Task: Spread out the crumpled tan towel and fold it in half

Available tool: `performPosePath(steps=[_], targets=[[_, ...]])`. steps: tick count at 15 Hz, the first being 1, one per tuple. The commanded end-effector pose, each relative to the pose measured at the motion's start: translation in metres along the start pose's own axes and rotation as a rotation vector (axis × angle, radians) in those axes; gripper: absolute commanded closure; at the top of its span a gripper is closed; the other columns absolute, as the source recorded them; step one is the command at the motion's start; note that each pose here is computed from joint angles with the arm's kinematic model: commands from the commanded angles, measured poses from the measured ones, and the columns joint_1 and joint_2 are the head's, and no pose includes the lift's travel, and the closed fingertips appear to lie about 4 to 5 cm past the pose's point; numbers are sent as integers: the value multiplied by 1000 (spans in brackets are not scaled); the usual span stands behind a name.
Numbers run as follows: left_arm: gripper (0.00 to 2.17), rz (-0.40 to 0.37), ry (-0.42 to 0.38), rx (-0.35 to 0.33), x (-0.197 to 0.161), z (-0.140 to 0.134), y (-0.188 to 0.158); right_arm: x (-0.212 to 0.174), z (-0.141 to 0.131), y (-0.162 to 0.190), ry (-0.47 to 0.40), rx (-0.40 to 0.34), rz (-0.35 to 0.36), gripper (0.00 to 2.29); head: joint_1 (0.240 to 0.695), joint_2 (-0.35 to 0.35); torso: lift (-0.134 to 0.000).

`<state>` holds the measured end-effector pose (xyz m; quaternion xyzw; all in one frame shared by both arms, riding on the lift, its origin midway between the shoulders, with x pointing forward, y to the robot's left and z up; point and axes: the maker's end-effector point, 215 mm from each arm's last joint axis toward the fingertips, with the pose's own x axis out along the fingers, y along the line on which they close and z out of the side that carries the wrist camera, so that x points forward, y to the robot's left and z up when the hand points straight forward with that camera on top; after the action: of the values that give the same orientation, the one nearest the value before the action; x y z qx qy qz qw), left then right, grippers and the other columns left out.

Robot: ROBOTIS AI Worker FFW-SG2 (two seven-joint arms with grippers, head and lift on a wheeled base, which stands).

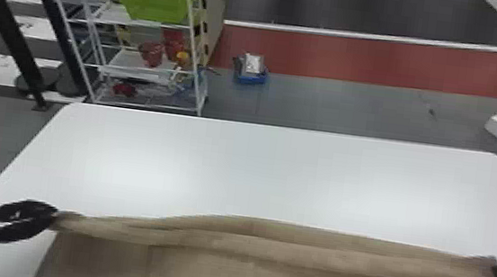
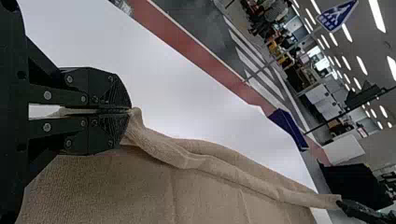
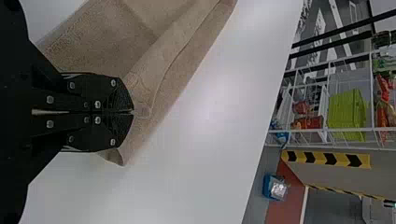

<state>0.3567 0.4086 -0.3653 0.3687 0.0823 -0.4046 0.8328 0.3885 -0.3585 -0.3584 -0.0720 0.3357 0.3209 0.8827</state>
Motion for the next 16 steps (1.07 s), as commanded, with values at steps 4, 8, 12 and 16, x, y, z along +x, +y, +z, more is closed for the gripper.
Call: performPosePath(steps=[4,8,12,16], targets=[[1069,33,14,30,-24,-6,0,-22,-15,-26,-7,4,-40,1426,695,57,-124],[856,5,17,144,-27,-1,-25,-13,-35,-5,14,-25,5,1426,695,55,-124],[856,1,-6,256,-23,4,-46,-11,-43,2,28,-31,17,1426,695,51,-124],[856,-3,-11,283,-20,1,-56,-11,-53,15,49,-107,35,1426,695,43,-124]])
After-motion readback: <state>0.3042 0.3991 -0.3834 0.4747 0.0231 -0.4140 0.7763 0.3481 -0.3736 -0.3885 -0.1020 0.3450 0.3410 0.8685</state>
